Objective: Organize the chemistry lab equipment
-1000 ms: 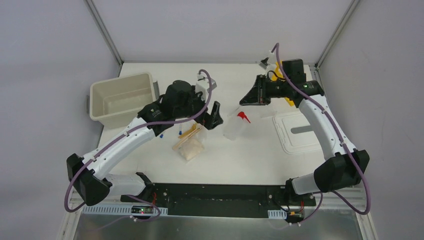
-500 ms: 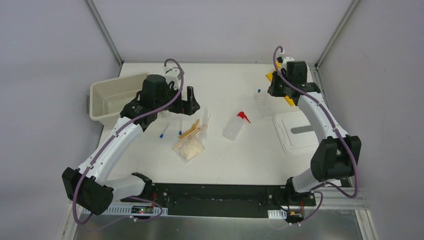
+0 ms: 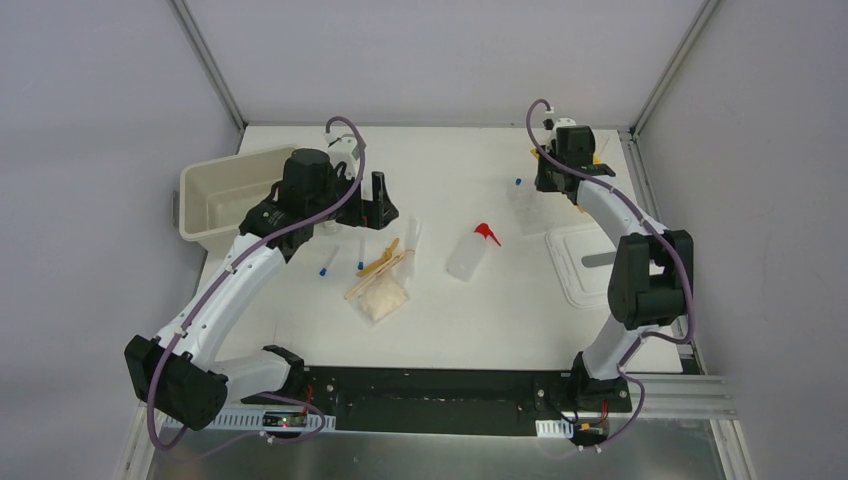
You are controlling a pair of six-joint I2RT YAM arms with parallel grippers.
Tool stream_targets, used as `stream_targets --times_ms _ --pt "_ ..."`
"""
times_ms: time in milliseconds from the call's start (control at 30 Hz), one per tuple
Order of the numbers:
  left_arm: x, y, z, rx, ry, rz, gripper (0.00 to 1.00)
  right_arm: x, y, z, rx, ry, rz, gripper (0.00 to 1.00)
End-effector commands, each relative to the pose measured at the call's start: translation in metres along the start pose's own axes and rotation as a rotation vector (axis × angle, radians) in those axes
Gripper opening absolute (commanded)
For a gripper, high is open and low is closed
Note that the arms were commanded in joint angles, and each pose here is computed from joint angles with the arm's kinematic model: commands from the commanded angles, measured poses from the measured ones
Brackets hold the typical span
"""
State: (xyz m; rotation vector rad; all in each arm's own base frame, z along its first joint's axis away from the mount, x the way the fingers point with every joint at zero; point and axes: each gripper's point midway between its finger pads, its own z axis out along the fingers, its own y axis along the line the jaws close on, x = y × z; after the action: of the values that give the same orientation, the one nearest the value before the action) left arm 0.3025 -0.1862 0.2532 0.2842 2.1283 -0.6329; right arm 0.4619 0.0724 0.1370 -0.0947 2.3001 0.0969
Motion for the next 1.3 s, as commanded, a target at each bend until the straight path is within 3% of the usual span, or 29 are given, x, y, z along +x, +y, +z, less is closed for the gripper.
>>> stream_targets --times_ms 0,1167,1267 --pt "-0.006 0.001 -0.001 0.008 -0.019 -0.016 0.99 -0.021 0.003 0.005 -0.001 -0.064 -0.023 0.0" --pt "-0.001 0.01 0.002 -0.003 -0.013 -0.017 0.99 0.007 0.025 0.04 -0.054 0.031 -0.031 0.0" --pt "0.0 0.011 0.002 -0.004 -0.011 -0.016 0.99 0.009 0.024 0.043 -0.051 0.04 -0.031 0.06"
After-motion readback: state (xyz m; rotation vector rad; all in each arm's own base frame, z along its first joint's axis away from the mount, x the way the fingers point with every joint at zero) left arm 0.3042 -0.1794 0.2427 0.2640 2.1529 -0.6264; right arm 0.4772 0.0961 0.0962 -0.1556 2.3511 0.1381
